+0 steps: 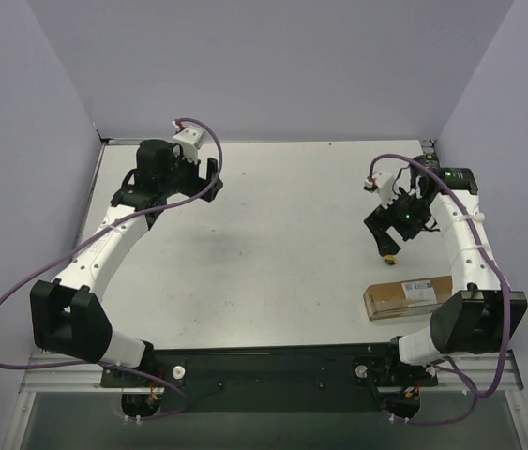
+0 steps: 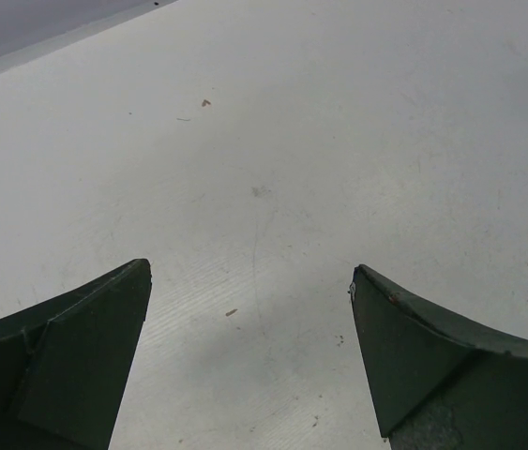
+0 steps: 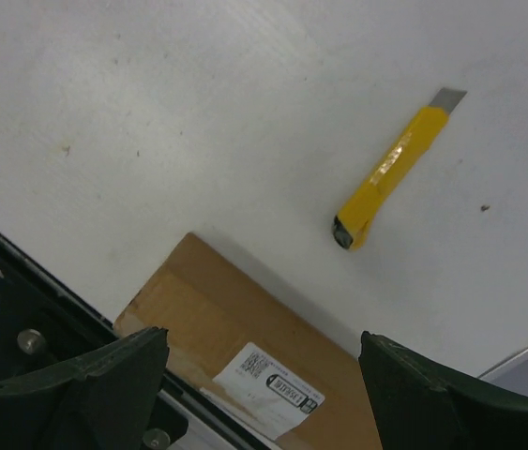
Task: Unpack the express box
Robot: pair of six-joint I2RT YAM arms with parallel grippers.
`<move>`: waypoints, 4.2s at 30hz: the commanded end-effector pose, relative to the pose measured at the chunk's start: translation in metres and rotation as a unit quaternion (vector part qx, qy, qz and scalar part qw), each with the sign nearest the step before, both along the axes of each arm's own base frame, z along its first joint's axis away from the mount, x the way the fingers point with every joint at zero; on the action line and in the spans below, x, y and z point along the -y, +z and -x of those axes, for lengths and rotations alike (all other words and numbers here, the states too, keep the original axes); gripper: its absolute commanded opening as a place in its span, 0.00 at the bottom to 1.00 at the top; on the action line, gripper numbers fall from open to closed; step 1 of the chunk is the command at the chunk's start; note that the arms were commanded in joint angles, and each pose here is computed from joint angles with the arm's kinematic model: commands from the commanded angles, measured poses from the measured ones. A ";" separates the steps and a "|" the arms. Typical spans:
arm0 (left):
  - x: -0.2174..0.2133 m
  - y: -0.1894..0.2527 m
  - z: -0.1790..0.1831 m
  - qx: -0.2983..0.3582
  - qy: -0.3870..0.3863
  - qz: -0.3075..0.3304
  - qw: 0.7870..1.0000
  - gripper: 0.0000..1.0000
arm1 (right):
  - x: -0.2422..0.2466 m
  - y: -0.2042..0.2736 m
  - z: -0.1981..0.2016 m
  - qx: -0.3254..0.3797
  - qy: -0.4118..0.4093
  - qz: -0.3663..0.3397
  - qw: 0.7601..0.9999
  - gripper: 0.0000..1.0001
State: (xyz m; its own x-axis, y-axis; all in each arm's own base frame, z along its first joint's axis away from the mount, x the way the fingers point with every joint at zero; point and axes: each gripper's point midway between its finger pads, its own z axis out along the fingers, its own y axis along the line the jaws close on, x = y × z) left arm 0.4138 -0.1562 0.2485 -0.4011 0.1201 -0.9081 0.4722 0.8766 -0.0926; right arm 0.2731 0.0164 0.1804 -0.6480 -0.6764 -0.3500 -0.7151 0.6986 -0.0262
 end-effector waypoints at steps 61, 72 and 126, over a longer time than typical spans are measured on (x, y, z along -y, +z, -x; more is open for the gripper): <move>0.037 -0.017 0.008 0.004 -0.078 -0.005 0.997 0.96 | 0.155 -0.075 0.084 -0.174 -0.435 -0.016 0.883 0.86; 0.038 -0.019 0.005 0.001 -0.076 -0.011 0.997 0.96 | 0.105 -0.090 0.093 -0.269 -0.405 -0.113 0.867 0.86; 0.008 -0.049 0.039 -0.035 -0.095 -0.110 0.989 0.95 | -0.080 -0.111 0.031 -0.345 -0.057 -0.031 0.936 0.42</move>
State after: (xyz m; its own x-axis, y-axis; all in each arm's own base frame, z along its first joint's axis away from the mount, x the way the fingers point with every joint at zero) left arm 0.3706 -0.1679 0.1704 -0.4822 0.3719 -0.7932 0.6239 0.7814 -0.0129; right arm 0.2281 0.0776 0.0660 -0.8072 -0.5724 0.1442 -0.4716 0.7722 0.4258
